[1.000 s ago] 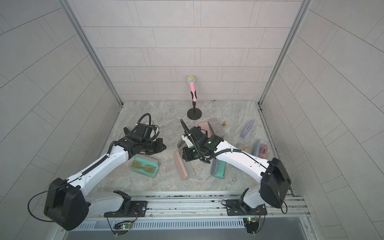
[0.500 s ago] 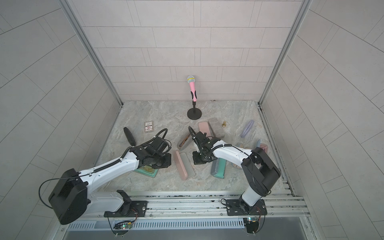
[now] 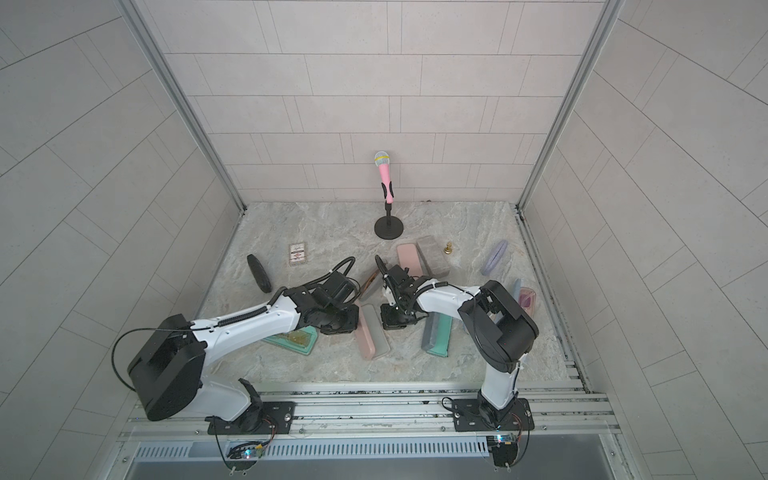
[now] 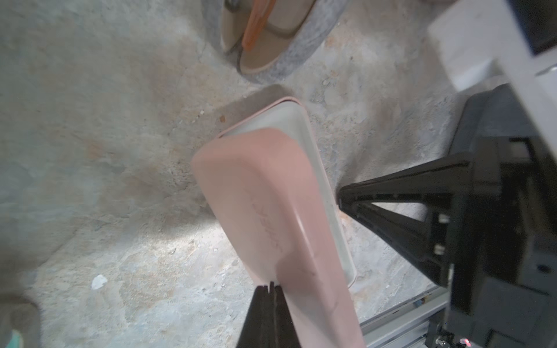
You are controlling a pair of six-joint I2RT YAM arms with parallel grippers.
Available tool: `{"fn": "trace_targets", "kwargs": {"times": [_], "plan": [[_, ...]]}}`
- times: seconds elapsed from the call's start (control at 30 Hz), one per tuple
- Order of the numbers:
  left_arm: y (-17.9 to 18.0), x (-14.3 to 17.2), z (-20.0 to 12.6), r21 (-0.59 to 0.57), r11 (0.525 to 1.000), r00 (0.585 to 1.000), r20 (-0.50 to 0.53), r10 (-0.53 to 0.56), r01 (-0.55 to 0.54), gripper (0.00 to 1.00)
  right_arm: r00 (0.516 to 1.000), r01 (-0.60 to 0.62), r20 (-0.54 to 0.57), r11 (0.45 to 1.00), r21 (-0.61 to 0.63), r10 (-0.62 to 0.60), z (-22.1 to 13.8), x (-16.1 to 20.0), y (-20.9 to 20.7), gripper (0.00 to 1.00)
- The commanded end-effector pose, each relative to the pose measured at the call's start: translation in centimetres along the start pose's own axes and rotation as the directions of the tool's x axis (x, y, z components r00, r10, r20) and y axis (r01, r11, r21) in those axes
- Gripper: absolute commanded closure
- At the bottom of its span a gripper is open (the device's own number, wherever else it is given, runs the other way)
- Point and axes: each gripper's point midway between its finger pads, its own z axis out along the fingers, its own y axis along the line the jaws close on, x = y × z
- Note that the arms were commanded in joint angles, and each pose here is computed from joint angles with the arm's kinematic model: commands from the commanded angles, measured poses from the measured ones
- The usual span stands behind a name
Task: Close the glasses case
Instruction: Close the glasses case at the center of the board.
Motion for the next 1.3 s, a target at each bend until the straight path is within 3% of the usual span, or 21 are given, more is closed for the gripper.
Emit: {"fn": "trace_targets", "kwargs": {"times": [0.0,0.3,0.57,0.73,0.9,1.1,1.17,1.27], "plan": [[-1.3,-0.7,-0.2,0.023,1.0,1.0,0.017,0.003,-0.003,1.0,0.998,-0.034,-0.057,0.999,0.012,0.035,1.9,1.6,-1.3,0.98],[-2.9,-0.6,-0.2,0.051,0.998,1.0,0.008,0.022,-0.023,1.0,0.996,-0.05,-0.074,0.998,-0.028,0.048,2.7,1.8,-0.9,0.97],[-2.8,0.5,2.0,0.04,0.999,0.999,-0.03,0.022,-0.021,1.0,0.997,-0.058,-0.061,0.995,-0.083,0.053,2.5,1.7,0.0,0.97],[-2.0,1.3,3.3,0.025,1.0,0.998,-0.056,0.007,-0.006,1.0,0.997,-0.058,-0.051,0.995,-0.087,0.053,2.0,1.7,0.1,0.96],[-2.0,1.0,2.6,0.016,1.0,0.999,-0.035,0.017,-0.017,1.0,0.998,-0.057,-0.019,0.998,-0.03,0.057,1.1,1.4,-0.5,0.95],[-2.4,-1.4,-2.1,-0.026,0.997,0.995,0.074,0.068,-0.067,1.0,0.997,-0.035,0.064,0.997,0.067,0.03,-2.6,0.3,-0.8,0.83],[-2.2,-2.2,-3.7,-0.039,0.997,0.992,0.108,0.068,-0.064,1.0,0.996,-0.028,0.088,0.997,0.067,0.022,-3.8,-0.1,-0.3,0.75],[-1.4,-3.4,-5.5,-0.061,0.997,0.986,0.151,0.064,-0.056,1.0,0.993,-0.021,0.121,0.998,0.063,0.013,-5.6,-0.6,0.6,0.54]]}}
